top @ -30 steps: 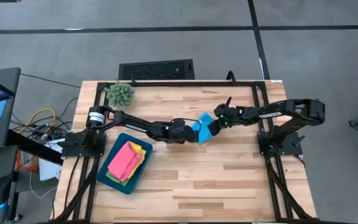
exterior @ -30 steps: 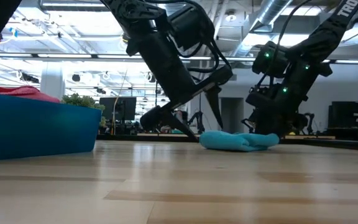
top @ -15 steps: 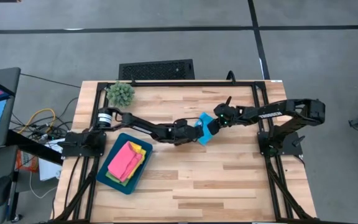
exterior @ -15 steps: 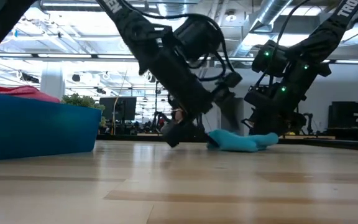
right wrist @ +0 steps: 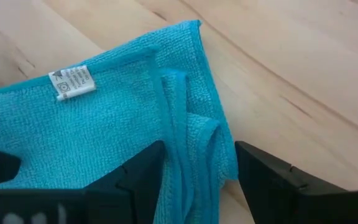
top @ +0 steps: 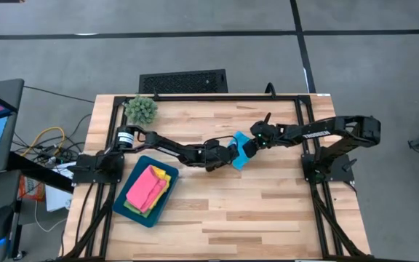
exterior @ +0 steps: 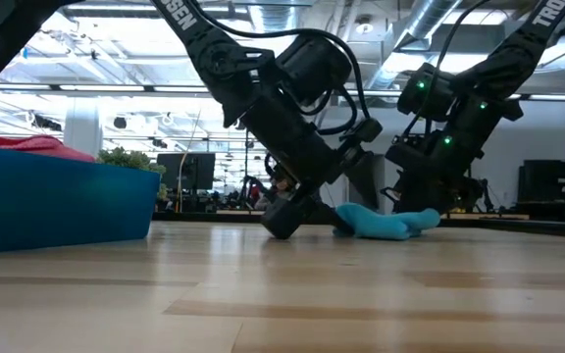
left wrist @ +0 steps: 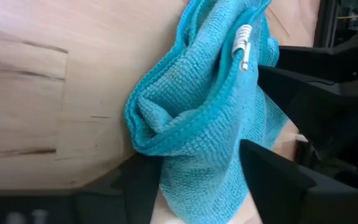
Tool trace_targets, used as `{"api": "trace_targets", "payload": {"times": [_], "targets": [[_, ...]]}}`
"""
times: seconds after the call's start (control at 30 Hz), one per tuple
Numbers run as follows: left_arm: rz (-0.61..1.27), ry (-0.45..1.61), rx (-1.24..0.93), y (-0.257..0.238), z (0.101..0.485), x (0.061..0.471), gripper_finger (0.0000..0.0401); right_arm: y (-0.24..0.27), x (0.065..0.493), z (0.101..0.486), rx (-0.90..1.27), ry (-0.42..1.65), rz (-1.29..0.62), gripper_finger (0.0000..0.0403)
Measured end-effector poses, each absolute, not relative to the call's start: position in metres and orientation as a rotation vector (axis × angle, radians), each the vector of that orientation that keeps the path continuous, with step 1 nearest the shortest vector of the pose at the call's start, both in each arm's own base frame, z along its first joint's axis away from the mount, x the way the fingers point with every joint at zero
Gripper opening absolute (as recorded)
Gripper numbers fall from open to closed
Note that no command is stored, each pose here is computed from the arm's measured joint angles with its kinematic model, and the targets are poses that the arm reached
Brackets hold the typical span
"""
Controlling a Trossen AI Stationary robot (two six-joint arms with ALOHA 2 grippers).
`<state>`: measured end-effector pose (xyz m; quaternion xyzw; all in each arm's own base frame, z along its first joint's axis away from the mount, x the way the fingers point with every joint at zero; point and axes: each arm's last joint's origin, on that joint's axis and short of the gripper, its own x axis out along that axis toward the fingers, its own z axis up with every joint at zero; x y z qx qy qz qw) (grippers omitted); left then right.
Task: Fold microfiber towels
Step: Put the blue microfiber towel into the blue bin
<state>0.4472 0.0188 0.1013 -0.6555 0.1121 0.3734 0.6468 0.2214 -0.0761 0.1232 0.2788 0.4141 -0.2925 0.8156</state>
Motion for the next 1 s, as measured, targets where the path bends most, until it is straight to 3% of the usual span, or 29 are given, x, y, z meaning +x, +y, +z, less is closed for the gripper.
{"api": "trace_targets", "payload": {"times": [0.3, 0.67, 1.0], "targets": [[0.827, 0.286, -1.426, 0.020, 0.101, 0.447, 0.0020, -0.076, 0.222, 0.127, 0.608, 0.862, -0.596, 0.0221], [0.697, 0.382, -1.333, 0.021, 0.126, 0.443, 0.0004, -0.086, 0.184, 0.181, 0.648, 0.706, -0.640, 0.0192], [0.558, 0.594, -1.302, 0.015, 0.212, 0.406, 0.0003, -0.079, 0.160, 0.211, 0.647, 0.579, -0.637, 0.0159]]}}
